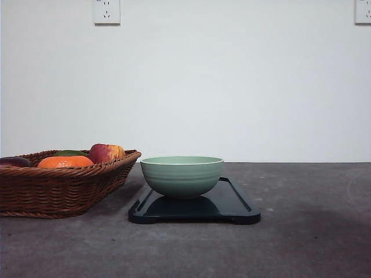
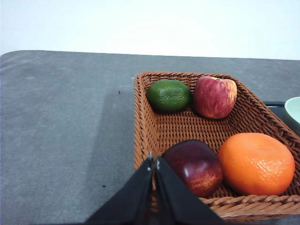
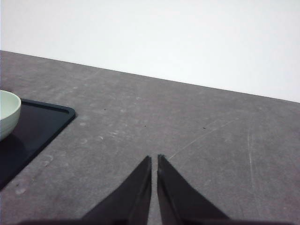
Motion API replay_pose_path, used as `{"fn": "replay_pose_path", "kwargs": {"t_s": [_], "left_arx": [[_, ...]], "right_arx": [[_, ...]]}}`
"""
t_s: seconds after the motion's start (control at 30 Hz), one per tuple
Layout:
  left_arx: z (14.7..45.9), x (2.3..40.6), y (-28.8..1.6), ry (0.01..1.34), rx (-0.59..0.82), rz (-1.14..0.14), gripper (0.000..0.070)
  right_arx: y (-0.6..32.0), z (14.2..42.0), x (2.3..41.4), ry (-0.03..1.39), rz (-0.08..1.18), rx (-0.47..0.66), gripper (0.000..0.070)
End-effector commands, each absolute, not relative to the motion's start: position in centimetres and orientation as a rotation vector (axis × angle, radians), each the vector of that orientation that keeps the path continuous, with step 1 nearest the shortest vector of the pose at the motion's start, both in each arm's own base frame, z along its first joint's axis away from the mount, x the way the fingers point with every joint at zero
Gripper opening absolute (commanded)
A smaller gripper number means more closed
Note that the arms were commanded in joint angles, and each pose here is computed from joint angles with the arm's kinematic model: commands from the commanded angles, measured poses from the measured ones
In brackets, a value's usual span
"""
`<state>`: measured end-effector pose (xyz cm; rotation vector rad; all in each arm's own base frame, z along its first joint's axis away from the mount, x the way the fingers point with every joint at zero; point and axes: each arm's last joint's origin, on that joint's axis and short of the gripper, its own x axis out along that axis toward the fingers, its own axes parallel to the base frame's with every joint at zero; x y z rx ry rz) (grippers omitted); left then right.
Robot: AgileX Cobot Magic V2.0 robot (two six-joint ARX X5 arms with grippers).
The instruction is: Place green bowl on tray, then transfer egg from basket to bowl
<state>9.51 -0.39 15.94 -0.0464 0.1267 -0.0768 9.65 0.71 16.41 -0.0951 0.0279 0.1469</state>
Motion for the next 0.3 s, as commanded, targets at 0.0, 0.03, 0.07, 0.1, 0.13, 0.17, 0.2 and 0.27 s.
{"fn": "replay_pose_path", "kwargs": {"t_s": [0.0, 0.03, 0.07, 0.1, 0.13, 0.17, 0.2, 0.27], "left_arx": [[15.44, 9.62, -0.38, 0.131, -0.040, -0.076, 0.0000], [15.44, 9.62, -0.38, 0.131, -0.040, -0.076, 0.0000], [15.44, 9.62, -0.38, 0.131, -0.040, -0.076, 0.0000], [15.44, 9.62, -0.38, 0.131, -0.040, -0.076, 0.0000], [15.44, 9.62, -0.38, 0.131, -0.040, -0.076, 0.0000], [15.44, 9.62, -0.38, 0.131, -0.040, -0.076, 0.0000], [15.44, 9.62, -0.38, 0.131, -0.040, -0.076, 0.0000], [15.44, 9.62, -0.38, 0.131, -0.040, -0.076, 0.0000]], "right_arx": [[0.71, 16.38, 9.68, 0.022, 0.147, -0.089, 0.0015], [0.71, 16.38, 9.68, 0.022, 0.147, -0.089, 0.0015], [0.71, 16.38, 9.68, 0.022, 0.147, -0.089, 0.0015], [0.71, 16.38, 9.68, 0.022, 0.147, -0.089, 0.0015], [0.71, 16.38, 9.68, 0.022, 0.147, -0.089, 0.0015], [0.71, 16.38, 9.68, 0.022, 0.147, -0.089, 0.0015], [0.71, 16.38, 9.68, 0.022, 0.147, -0.089, 0.0015], [0.71, 16.38, 9.68, 0.022, 0.147, -0.089, 0.0015]]}}
